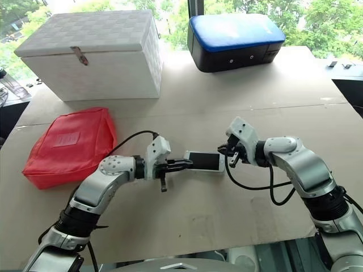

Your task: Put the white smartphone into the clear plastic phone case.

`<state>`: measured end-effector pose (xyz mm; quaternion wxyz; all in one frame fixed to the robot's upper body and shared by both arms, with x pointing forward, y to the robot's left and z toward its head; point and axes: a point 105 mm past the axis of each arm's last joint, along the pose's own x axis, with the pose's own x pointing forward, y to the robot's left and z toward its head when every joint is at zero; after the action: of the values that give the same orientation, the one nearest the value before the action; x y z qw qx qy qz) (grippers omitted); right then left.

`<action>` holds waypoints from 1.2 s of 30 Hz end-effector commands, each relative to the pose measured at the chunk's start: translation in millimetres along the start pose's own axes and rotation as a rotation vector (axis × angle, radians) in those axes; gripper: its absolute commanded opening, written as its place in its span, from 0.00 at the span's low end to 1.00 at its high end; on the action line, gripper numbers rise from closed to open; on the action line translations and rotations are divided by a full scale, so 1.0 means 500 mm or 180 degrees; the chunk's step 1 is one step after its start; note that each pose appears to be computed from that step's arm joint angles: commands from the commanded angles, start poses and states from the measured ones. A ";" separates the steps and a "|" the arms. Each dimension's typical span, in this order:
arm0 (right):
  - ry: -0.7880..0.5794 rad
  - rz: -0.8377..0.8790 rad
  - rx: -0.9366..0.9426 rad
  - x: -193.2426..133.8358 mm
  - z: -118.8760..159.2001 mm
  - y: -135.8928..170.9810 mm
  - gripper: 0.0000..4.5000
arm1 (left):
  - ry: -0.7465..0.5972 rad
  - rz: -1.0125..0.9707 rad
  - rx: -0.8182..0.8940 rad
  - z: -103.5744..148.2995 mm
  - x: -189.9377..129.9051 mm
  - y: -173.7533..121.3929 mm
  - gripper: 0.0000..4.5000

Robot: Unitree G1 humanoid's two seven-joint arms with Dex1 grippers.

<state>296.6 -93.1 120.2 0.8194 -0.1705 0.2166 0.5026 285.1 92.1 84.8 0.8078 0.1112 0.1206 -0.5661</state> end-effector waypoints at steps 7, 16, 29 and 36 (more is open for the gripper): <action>0.0777 0.0247 0.0169 0.032 -0.090 0.004 0.00 | 0.0103 -0.0025 0.0008 -0.025 0.018 -0.008 0.02; 0.1199 0.0342 0.0398 0.064 -0.164 0.004 0.00 | 0.0112 0.0015 -0.0002 -0.028 0.020 -0.011 0.02; 0.0643 0.0237 0.0591 0.072 -0.153 -0.004 0.00 | 0.0092 0.0060 -0.0034 -0.028 0.025 -0.010 0.02; 0.0195 0.0643 0.0611 0.035 -0.110 0.038 0.00 | 0.0056 0.0069 -0.0055 -0.028 0.031 -0.011 0.02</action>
<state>291.4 -99.8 80.7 0.7961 -0.0792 0.2649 0.5383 285.6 82.5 70.9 0.8153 0.1113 0.1256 -0.5543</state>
